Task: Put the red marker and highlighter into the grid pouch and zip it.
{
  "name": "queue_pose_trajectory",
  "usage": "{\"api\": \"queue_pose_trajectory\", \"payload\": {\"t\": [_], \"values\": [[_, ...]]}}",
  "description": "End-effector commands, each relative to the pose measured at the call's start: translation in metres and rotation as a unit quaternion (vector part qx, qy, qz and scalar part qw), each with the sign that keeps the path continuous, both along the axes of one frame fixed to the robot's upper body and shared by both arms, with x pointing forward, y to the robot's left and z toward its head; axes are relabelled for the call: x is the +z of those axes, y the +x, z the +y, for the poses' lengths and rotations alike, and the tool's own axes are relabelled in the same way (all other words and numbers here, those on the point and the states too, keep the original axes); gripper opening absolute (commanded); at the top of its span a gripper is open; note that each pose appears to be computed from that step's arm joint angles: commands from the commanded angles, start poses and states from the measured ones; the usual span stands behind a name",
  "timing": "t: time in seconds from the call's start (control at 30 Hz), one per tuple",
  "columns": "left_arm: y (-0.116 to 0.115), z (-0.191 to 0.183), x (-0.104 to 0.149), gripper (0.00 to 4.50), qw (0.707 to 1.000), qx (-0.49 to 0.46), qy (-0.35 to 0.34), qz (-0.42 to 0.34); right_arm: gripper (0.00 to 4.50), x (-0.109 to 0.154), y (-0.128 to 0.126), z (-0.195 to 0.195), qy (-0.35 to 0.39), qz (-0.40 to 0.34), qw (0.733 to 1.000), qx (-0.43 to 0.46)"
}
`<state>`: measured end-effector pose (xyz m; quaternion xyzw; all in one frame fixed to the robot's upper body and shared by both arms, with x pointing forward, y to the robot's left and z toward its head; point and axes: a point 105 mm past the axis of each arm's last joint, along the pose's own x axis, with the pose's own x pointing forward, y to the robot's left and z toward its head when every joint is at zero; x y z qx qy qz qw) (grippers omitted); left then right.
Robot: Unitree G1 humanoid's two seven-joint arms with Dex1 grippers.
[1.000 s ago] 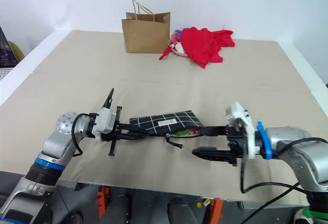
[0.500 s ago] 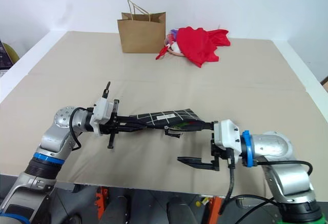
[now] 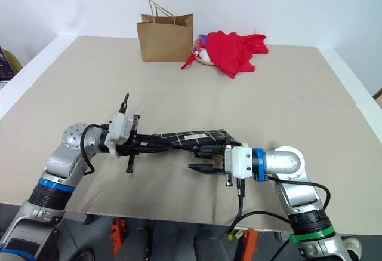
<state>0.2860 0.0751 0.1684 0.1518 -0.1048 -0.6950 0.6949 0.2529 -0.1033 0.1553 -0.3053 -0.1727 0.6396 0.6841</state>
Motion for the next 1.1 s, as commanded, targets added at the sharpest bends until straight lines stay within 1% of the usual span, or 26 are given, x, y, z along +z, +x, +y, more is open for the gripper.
{"api": "queue_pose_trajectory", "payload": {"t": [0.03,0.2,0.33,0.4,0.47,0.53,0.7,0.77,0.83,0.9,0.93,0.97,1.0,1.03,1.1], "values": [[-0.003,0.0,0.008,0.0,1.0,0.0,-0.013,-0.019,0.06,0.011,-0.002,0.001,0.01,-0.028,0.999,0.015],[-0.003,0.0,0.008,0.0,1.0,0.0,-0.013,-0.02,0.06,0.014,0.002,-0.004,0.008,-0.028,1.0,0.007],[-0.003,0.001,0.006,0.0,1.0,0.0,-0.008,-0.022,0.06,0.022,0.007,-0.017,0.016,-0.027,0.999,-0.026],[-0.003,0.001,0.004,0.0,1.0,-0.002,-0.005,-0.025,0.06,0.026,0.01,-0.028,0.022,-0.026,0.998,-0.054],[-0.004,0.001,0.002,0.0,1.0,-0.002,0.0,-0.028,0.06,0.029,0.014,-0.049,0.026,-0.017,0.995,-0.095],[-0.005,0.002,-0.001,0.0,0.999,-0.003,0.005,-0.036,0.06,0.027,0.013,-0.067,0.009,-0.013,0.993,-0.119],[-0.004,0.003,-0.004,0.0,0.999,-0.004,0.013,-0.052,0.06,0.015,0.012,-0.111,-0.02,0.034,0.983,-0.182],[-0.002,0.005,-0.005,0.0,0.998,-0.001,0.017,-0.053,0.06,0.016,0.012,-0.124,-0.024,0.041,0.979,-0.2],[0.0,0.006,-0.007,0.0,0.998,0.001,0.023,-0.053,0.06,0.019,0.012,-0.127,-0.009,0.063,0.976,-0.207],[0.001,0.007,-0.009,0.0,0.998,0.003,0.027,-0.051,0.06,0.025,0.013,-0.123,0.023,0.085,0.974,-0.207],[0.003,0.008,-0.01,0.0,0.999,0.009,0.028,-0.034,0.35,0.029,0.014,-0.119,0.06,0.133,0.967,-0.21],[0.006,0.009,-0.01,0.64,0.999,0.019,0.026,-0.02,0.7,0.032,0.015,-0.113,0.083,0.164,0.961,-0.208],[0.008,0.01,-0.01,0.82,0.999,0.027,0.022,-0.005,0.86,0.034,0.016,-0.108,0.103,0.19,0.954,-0.209],[0.01,0.012,-0.009,1.16,0.999,0.036,0.018,0.008,1.44,0.034,0.017,-0.105,0.125,0.235,0.94,-0.214],[0.014,0.017,-0.008,1.94,0.998,0.058,0.013,0.024,2.21,0.037,0.024,-0.104,0.16,0.252,0.925,-0.235]]}}
